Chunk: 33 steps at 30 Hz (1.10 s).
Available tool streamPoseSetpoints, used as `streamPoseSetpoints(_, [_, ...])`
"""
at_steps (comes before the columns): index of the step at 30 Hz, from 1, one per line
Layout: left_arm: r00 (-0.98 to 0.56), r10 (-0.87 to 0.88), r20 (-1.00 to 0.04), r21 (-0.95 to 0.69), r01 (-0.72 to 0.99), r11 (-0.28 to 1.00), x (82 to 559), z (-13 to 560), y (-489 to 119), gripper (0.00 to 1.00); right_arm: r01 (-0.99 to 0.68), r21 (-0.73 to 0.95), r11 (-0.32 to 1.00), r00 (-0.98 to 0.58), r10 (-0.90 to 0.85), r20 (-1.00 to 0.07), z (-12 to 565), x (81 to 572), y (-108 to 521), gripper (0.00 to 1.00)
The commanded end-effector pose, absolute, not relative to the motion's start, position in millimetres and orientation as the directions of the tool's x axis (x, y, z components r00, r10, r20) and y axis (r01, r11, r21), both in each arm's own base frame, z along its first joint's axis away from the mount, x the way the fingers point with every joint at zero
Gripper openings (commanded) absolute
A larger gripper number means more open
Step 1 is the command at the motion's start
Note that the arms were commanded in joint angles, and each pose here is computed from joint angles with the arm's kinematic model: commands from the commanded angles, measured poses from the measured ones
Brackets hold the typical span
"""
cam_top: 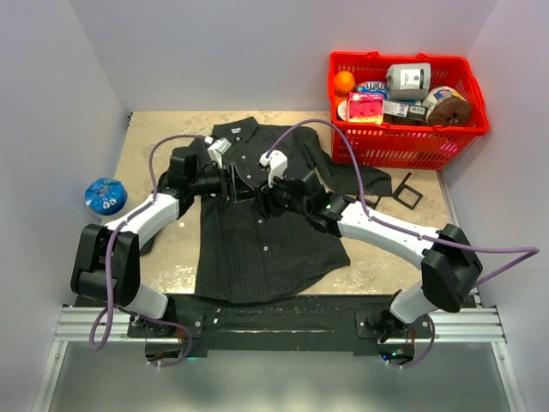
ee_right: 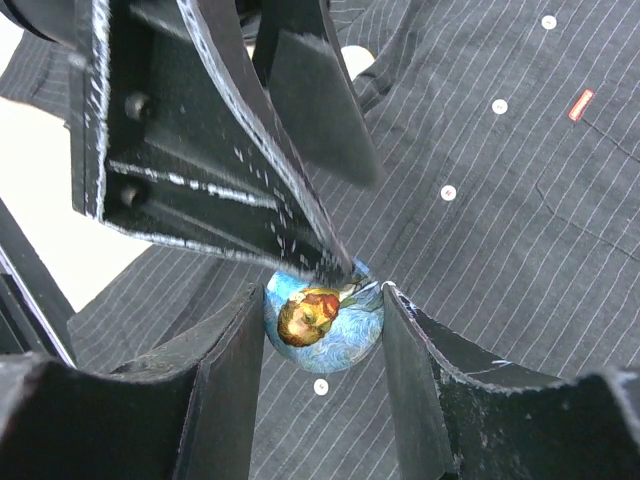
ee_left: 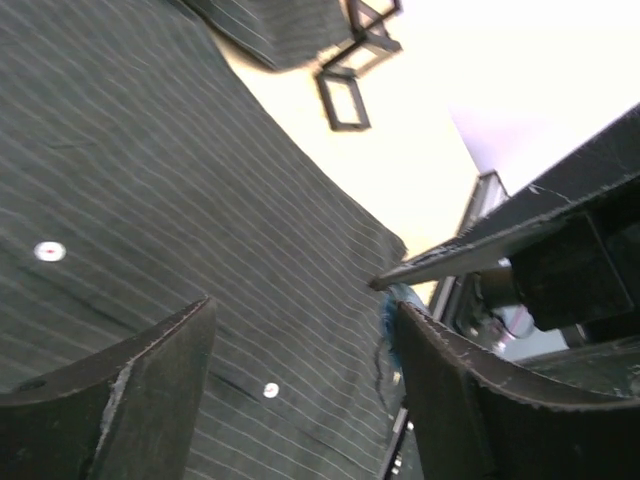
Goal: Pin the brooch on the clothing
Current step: Pass from the right arm to the left
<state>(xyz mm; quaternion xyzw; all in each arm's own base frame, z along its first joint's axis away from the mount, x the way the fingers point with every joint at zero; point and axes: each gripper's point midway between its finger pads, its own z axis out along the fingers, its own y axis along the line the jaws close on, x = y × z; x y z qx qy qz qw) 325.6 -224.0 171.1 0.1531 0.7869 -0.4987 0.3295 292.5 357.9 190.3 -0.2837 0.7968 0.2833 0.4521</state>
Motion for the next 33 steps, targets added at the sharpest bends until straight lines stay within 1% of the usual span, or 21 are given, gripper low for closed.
streamPoseSetpoints(1, [-0.751, -0.048, -0.659, -0.711, 0.600, 0.366, 313, 178, -241, 0.73, -0.734, 0.171, 0.657, -0.348, -0.149, -0.925, 226, 300, 367, 0.35])
streamPoseSetpoints(2, [-0.754, -0.045, -0.656, -0.715, 0.601, 0.356, 311, 178, -243, 0.71, -0.734, 0.167, 0.659, -0.346, -0.150, -0.926, 226, 301, 366, 0.35])
streamPoseSetpoints(8, [-0.774, -0.046, -0.632, -0.752, 0.598, 0.278, 300, 183, -251, 0.70, -0.727, 0.150, 0.670, -0.341, -0.163, -0.926, 222, 303, 364, 0.35])
streamPoseSetpoints(11, [-0.777, -0.040, -0.628, -0.760, 0.602, 0.245, 295, 186, -255, 0.64, -0.725, 0.147, 0.673, -0.340, -0.164, -0.926, 222, 304, 364, 0.35])
streamPoseSetpoints(12, [-0.780, -0.037, -0.625, -0.763, 0.600, 0.240, 294, 186, -255, 0.58, -0.722, 0.142, 0.677, -0.339, -0.167, -0.926, 221, 305, 363, 0.35])
streamPoseSetpoints(16, [-0.785, -0.011, -0.620, -0.769, 0.605, 0.206, 288, 186, -259, 0.47, -0.715, 0.132, 0.687, -0.339, -0.174, -0.925, 218, 308, 362, 0.34])
streamPoseSetpoints(17, [-0.784, -0.010, -0.621, -0.769, 0.606, 0.203, 287, 187, -260, 0.41, -0.715, 0.131, 0.687, -0.337, -0.174, -0.925, 219, 308, 363, 0.34])
streamPoseSetpoints(19, [-0.780, -0.007, -0.625, -0.766, 0.612, 0.197, 286, 188, -261, 0.35, -0.715, 0.131, 0.687, -0.339, -0.176, -0.924, 218, 309, 363, 0.35])
streamPoseSetpoints(20, [-0.781, -0.006, -0.624, -0.767, 0.611, 0.195, 285, 188, -261, 0.28, -0.714, 0.131, 0.688, -0.343, -0.181, -0.922, 215, 309, 364, 0.35])
streamPoseSetpoints(22, [-0.783, 0.000, -0.622, -0.769, 0.611, 0.188, 284, 188, -262, 0.21, -0.713, 0.131, 0.689, -0.352, -0.189, -0.917, 211, 309, 363, 0.35])
streamPoseSetpoints(23, [-0.783, 0.001, -0.622, -0.769, 0.611, 0.187, 284, 188, -262, 0.15, -0.703, 0.131, 0.699, -0.352, -0.182, -0.918, 211, 311, 362, 0.36])
streamPoseSetpoints(24, [-0.780, 0.001, -0.625, -0.766, 0.615, 0.186, 284, 189, -262, 0.12, -0.699, 0.132, 0.703, -0.353, -0.179, -0.919, 211, 312, 363, 0.36])
streamPoseSetpoints(26, [-0.778, 0.002, -0.628, -0.764, 0.617, 0.190, 285, 189, -262, 0.06, -0.691, 0.131, 0.711, -0.356, -0.177, -0.918, 210, 313, 361, 0.40])
streamPoseSetpoints(28, [-0.779, 0.005, -0.627, -0.761, 0.615, 0.206, 286, 186, -261, 0.03, -0.684, 0.132, 0.718, -0.359, -0.174, -0.917, 209, 315, 360, 0.44])
streamPoseSetpoints(29, [-0.774, 0.006, -0.633, -0.756, 0.619, 0.214, 288, 187, -261, 0.00, -0.677, 0.130, 0.724, -0.359, -0.171, -0.918, 210, 316, 359, 0.51])
streamPoseSetpoints(32, [-0.760, 0.010, -0.650, -0.732, 0.630, 0.260, 295, 184, -259, 0.00, -0.658, 0.126, 0.742, -0.362, -0.166, -0.917, 210, 318, 355, 0.66])
streamPoseSetpoints(33, [-0.756, 0.008, -0.655, -0.726, 0.632, 0.271, 296, 183, -257, 0.00, -0.651, 0.127, 0.748, -0.365, -0.162, -0.917, 210, 318, 353, 0.70])
